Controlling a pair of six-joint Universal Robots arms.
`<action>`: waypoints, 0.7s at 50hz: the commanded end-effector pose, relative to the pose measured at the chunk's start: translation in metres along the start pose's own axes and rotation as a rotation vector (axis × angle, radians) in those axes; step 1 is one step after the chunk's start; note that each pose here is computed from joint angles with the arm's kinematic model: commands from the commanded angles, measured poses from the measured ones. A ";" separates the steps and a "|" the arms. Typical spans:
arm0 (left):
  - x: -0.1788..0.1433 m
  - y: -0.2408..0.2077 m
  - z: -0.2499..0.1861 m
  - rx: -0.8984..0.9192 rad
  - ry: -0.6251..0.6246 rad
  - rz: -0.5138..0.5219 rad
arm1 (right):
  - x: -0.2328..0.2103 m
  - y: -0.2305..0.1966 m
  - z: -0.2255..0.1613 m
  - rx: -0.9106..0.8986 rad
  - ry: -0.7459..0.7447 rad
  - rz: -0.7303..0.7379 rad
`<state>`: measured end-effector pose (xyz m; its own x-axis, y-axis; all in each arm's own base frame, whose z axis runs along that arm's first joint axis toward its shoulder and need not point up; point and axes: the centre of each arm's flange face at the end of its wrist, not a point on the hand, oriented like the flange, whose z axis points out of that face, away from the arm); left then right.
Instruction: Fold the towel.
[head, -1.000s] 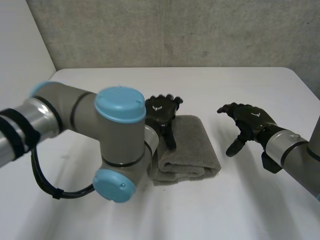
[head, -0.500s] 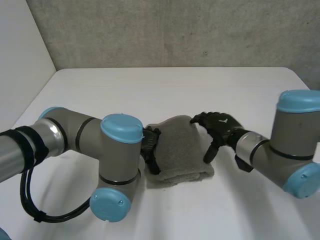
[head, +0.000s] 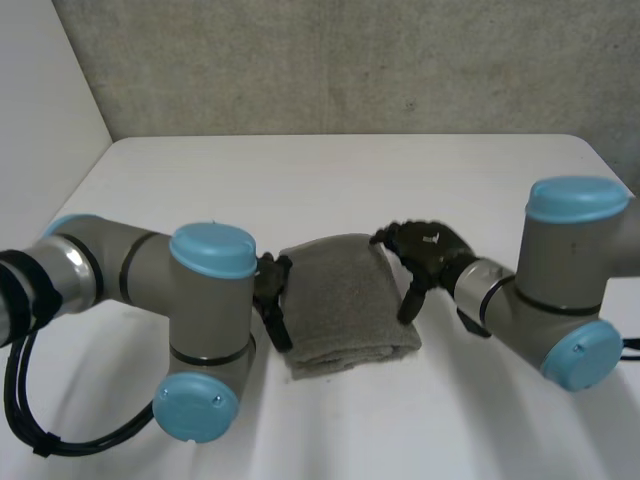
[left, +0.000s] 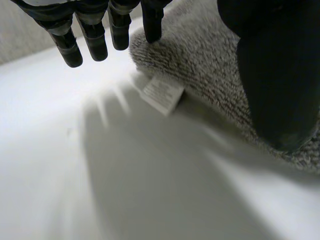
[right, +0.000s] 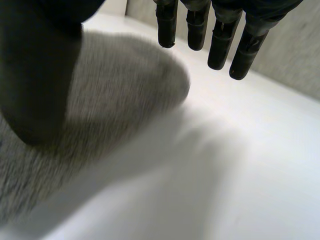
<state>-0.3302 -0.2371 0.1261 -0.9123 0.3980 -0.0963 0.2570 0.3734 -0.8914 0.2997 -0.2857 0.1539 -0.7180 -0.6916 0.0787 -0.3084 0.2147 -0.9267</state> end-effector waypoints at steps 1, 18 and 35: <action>-0.004 -0.057 -0.017 0.157 0.007 -0.057 | 0.010 -0.059 -0.022 0.122 0.031 0.033; -0.097 -0.178 -0.103 0.332 -0.120 -0.088 | 0.096 -0.152 -0.099 0.325 0.433 0.023; -0.107 -0.174 -0.103 0.300 -0.073 -0.176 | 0.099 -0.154 -0.106 0.298 0.441 0.014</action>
<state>-0.2434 -0.2591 0.3365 -0.9586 0.2844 0.0139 0.0331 0.1597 -0.9866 0.2072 -0.3161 0.3449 -0.9393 -0.3067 0.1537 -0.1510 -0.0327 -0.9880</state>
